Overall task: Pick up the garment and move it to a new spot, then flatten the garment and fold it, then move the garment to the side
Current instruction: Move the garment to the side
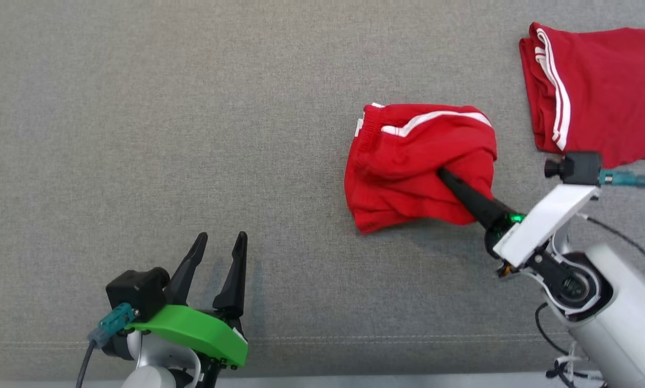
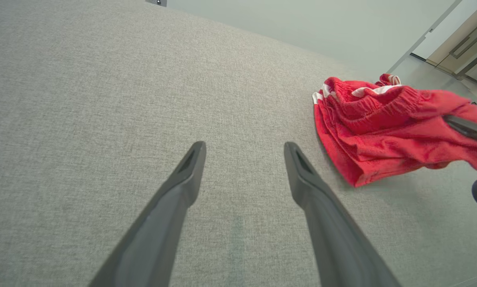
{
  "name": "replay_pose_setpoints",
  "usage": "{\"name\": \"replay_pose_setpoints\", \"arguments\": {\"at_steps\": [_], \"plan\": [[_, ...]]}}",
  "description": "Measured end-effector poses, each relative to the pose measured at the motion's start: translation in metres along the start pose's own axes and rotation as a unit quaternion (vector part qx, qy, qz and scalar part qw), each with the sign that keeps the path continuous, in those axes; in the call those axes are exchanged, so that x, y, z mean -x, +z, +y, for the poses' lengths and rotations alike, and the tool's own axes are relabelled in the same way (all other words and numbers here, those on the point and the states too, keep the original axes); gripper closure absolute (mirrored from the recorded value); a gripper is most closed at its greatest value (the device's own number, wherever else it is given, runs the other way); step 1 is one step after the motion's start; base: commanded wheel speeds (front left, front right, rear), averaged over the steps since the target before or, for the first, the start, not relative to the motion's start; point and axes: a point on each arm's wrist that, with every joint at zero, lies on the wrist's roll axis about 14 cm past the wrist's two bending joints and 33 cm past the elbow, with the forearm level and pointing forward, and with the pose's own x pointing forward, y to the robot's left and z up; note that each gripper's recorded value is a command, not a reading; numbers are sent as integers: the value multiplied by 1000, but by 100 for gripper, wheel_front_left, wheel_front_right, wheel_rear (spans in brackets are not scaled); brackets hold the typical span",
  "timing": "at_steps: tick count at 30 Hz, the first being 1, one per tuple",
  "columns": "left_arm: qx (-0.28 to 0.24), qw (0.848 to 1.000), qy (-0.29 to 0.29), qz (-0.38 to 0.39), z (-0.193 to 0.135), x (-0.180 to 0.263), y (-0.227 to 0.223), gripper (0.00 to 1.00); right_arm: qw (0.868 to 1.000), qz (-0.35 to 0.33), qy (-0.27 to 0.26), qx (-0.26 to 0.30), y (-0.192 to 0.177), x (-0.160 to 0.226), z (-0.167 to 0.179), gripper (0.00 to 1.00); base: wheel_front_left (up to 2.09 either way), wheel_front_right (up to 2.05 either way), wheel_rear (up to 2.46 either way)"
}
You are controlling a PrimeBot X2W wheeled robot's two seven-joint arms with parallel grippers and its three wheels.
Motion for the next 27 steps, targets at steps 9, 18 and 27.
{"name": "replay_pose_setpoints", "arguments": {"at_steps": [9,18,27], "plan": [[9,1000,-16,-15,-16,10,4,0,995,23,61,78,56,2,56,100,0,0,0],[16,999,5,-41,-9,26,15,0,994,72,64,49,47,-3,71,100,0,0,0],[18,998,10,-54,-9,37,19,0,978,164,52,120,13,-22,81,100,0,0,0]]}}
